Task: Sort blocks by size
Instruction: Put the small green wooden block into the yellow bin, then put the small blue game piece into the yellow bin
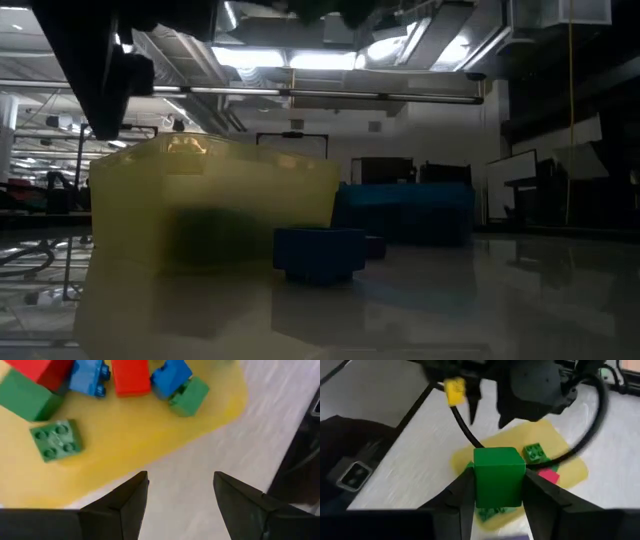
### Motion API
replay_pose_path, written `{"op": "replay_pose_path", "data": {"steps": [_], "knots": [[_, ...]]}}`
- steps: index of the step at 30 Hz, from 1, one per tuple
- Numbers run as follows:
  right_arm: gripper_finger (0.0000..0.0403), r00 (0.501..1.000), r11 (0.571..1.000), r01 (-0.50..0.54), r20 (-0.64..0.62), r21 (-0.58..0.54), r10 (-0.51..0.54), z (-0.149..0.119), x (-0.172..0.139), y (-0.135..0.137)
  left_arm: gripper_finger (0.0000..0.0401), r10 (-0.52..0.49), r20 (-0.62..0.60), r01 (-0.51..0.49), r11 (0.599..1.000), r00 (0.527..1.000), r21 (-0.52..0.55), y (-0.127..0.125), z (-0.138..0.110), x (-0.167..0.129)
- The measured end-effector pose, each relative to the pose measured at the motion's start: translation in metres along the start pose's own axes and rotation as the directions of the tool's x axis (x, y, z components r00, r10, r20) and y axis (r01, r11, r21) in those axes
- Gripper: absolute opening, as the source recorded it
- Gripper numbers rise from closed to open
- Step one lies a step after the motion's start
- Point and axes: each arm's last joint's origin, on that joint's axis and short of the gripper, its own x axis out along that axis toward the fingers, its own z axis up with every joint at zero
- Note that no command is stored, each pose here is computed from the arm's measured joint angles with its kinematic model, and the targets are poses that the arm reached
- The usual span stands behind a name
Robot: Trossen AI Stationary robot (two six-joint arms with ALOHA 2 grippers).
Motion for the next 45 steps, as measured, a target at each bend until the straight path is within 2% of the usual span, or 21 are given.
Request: {"op": "replay_pose_path", "data": {"steps": [5,12,20,24,28,34,40,45], "knots": [[0.0156,0.999,0.999,0.044,0.0,-0.001,-0.044,-0.008,0.034,-0.005,0.0211,-0.012,0.036,0.013,1.0,0.999,-0.011,-0.013,-0.011,0.0],[0.0185,0.989,0.99,0.14,-0.055,-0.004,-0.14,-0.023,0.061,-0.009,0.0211,0.009,0.075,-0.009,1.0,0.997,0.006,-0.025,-0.029,0.0],[0.0207,0.987,0.99,0.144,-0.07,-0.004,-0.144,-0.027,0.068,-0.01,0.0211,0.045,0.167,-0.052,0.998,0.985,0.039,-0.031,-0.037,-0.001],[0.0208,0.986,0.99,0.142,-0.083,-0.005,-0.142,-0.024,0.061,-0.009,0.0211,0.094,0.28,-0.111,0.993,0.956,0.046,-0.03,-0.031,-0.001],[0.0204,0.972,0.99,0.139,-0.189,-0.01,-0.138,-0.018,0.047,-0.008,0.0211,0.185,0.401,-0.196,0.98,0.897,-0.012,-0.022,-0.019,-0.003],[0.0202,0.884,0.988,0.149,-0.444,-0.032,-0.147,-0.012,0.017,-0.007,0.0211,0.24,0.454,-0.224,0.971,0.858,-0.089,0.002,0.02,-0.005],[0.0202,0.802,0.984,0.159,-0.571,-0.082,-0.177,-0.013,-0.011,-0.006,0.0211,0.192,0.414,-0.17,0.981,0.89,-0.09,0.04,0.065,-0.008],[0.0202,0.743,0.978,0.173,-0.636,-0.116,-0.207,-0.024,-0.023,-0.004,0.0211,0.131,0.347,-0.104,0.99,0.929,-0.098,0.072,0.089,-0.012]]}}
